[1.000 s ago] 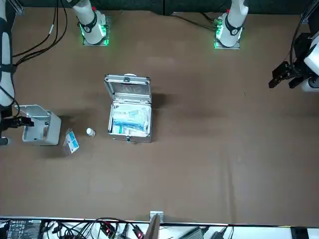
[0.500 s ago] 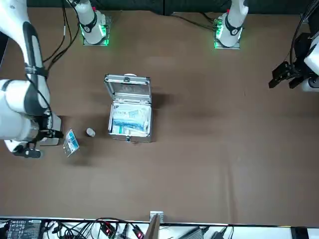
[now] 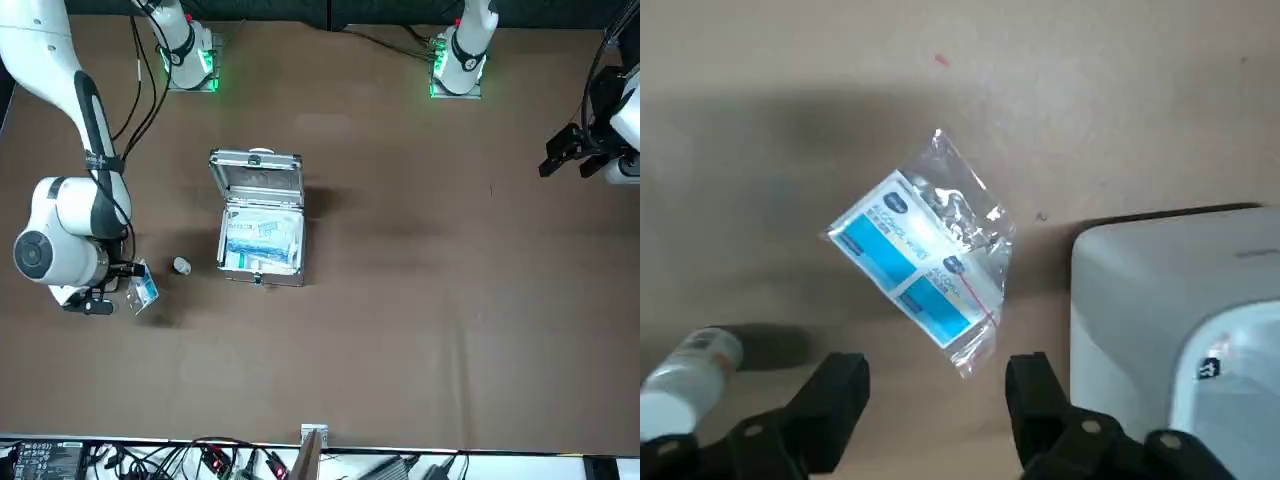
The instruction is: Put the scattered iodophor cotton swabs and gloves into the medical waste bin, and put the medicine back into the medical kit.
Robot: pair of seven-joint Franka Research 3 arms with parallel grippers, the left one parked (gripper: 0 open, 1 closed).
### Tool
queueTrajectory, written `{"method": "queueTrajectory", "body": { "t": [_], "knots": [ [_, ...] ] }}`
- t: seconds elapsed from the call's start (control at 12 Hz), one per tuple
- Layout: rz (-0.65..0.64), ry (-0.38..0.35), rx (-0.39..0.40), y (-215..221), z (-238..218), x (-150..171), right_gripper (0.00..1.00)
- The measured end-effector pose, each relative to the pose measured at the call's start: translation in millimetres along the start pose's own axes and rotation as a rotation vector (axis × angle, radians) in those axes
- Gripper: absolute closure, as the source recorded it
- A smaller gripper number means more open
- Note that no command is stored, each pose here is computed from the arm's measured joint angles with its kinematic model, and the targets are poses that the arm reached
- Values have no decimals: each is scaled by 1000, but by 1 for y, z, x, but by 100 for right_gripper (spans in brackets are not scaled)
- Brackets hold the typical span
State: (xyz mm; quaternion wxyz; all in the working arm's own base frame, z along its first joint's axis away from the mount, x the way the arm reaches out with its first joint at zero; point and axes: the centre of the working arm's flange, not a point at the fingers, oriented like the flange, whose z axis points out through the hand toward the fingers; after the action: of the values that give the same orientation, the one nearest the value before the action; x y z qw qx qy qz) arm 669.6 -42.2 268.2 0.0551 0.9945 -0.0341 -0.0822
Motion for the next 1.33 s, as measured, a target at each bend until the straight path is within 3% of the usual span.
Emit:
{"method": "queueTrajectory", "body": {
  "t": [0.75, 1.33],
  "knots": [
    [18, -27, -7, 10, 59, -6, 21],
    [-1, -22, -39, 12, 68, -4, 36]
  ]
}}
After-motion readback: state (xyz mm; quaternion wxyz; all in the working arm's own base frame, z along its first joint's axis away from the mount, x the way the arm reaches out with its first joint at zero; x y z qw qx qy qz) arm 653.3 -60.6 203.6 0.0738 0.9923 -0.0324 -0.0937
